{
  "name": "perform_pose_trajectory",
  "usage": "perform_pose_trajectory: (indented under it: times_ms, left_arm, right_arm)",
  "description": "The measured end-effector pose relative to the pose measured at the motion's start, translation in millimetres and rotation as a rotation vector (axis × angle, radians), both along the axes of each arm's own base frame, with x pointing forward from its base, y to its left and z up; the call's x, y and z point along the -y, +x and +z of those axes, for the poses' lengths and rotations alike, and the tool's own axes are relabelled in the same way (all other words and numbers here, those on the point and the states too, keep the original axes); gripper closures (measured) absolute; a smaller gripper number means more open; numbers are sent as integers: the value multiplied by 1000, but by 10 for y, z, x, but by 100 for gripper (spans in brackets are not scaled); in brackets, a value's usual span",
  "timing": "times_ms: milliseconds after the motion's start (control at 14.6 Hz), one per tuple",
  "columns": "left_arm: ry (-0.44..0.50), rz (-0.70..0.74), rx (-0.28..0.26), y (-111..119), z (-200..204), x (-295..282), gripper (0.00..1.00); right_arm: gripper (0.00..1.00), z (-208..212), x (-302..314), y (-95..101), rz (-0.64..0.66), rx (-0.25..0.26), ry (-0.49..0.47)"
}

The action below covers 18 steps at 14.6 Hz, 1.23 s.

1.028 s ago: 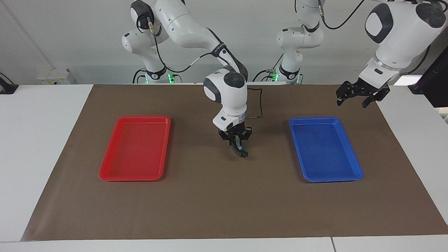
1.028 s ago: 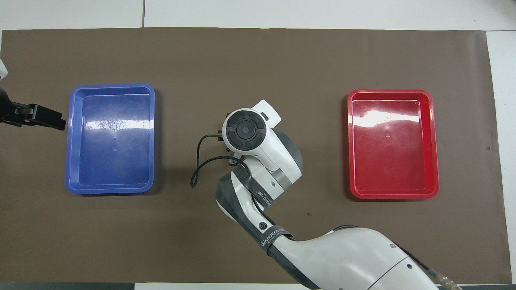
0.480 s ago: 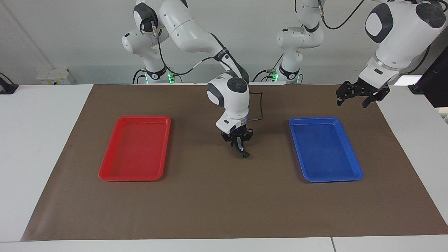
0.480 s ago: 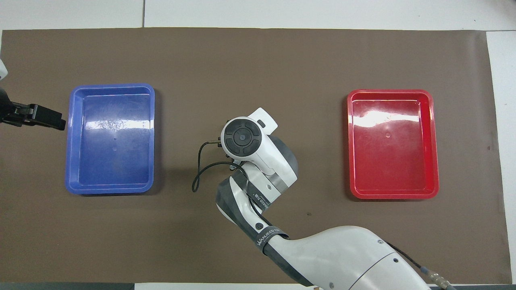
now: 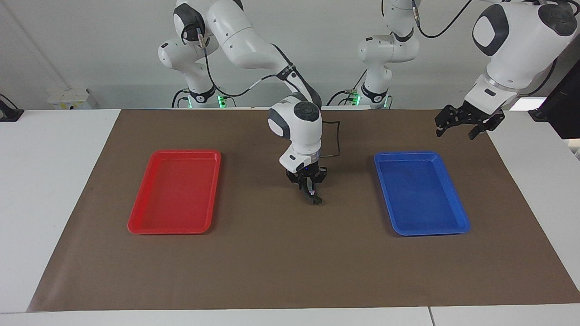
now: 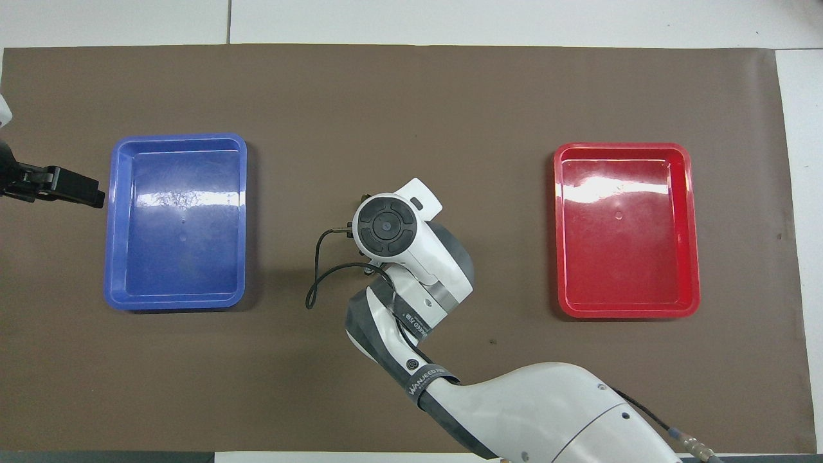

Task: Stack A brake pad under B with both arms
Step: 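Carry the curved pad over the small pad with the right gripper, then lower the curved pad onto the small pad and open the right gripper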

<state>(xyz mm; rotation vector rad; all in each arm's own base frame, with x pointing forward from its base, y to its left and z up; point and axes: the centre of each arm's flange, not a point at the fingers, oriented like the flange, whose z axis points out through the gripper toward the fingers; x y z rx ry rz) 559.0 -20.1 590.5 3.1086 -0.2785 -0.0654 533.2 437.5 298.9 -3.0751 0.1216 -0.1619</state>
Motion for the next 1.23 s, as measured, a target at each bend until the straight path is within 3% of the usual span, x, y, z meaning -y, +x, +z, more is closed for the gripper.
perform_pose_trajectory:
  times_ms: [274, 343, 685, 891, 1028, 1234]
  left_arm:
    - [0, 0, 0, 0, 0, 0, 1]
    - [0, 0, 0, 0, 0, 0, 1]
    - [0, 0, 0, 0, 0, 0, 1]
    - [0, 0, 0, 0, 0, 0, 1]
    - [0, 0, 0, 0, 0, 0, 1]
    - [0, 0, 0, 0, 0, 0, 1]
  right_arm:
    - [57, -1, 0, 0, 0, 0, 0]
    - [52, -1, 0, -1, 0, 0, 0]
    - [1, 37, -60, -49, 11, 3, 2]
    - [0, 421, 99, 63, -10, 36, 1]
    - [0, 919, 543, 308, -64, 77, -10]
    - [0, 1595, 1428, 594, -98, 93, -32]
